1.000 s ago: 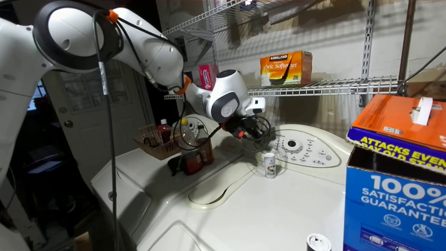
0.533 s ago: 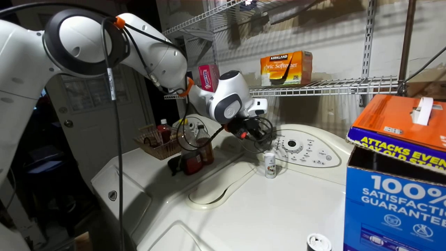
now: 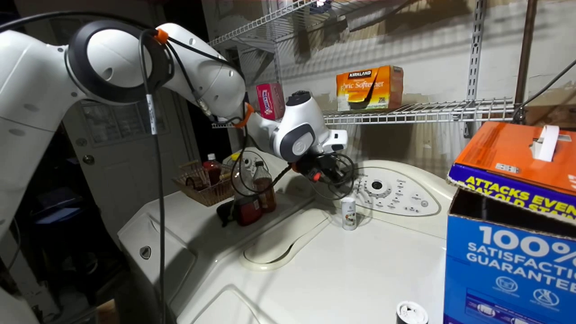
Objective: Press a button on the washing machine on the right.
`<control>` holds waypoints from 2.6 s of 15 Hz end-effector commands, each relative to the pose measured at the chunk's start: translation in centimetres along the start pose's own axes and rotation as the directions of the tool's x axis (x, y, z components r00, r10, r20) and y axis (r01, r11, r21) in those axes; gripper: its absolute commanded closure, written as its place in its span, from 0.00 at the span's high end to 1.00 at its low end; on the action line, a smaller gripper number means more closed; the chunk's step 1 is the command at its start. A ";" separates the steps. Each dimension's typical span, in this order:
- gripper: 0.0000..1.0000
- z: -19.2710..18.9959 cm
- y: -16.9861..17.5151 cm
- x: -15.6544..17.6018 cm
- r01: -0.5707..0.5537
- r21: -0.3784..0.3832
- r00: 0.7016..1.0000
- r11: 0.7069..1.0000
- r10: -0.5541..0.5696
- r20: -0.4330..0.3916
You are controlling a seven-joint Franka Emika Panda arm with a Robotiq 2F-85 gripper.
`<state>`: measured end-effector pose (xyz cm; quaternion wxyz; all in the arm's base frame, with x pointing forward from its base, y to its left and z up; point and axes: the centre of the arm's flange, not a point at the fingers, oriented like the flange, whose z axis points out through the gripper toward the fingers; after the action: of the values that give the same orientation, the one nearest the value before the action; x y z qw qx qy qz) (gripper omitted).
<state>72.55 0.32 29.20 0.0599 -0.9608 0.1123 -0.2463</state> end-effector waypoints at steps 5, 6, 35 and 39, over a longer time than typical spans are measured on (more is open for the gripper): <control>0.00 1.4 -0.8 1.2 0.011 -0.018 1.000 1.000 -0.011 -0.010; 0.00 1.4 -0.8 1.3 0.011 -0.020 1.000 1.000 -0.011 -0.012; 0.00 1.9 -2.0 6.5 -0.029 -0.153 0.967 0.988 0.066 0.244; 0.00 2.2 -2.1 6.6 -0.028 -0.148 0.966 0.989 0.065 0.248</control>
<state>77.70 0.71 30.74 0.0174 -0.9845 0.1364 -0.1086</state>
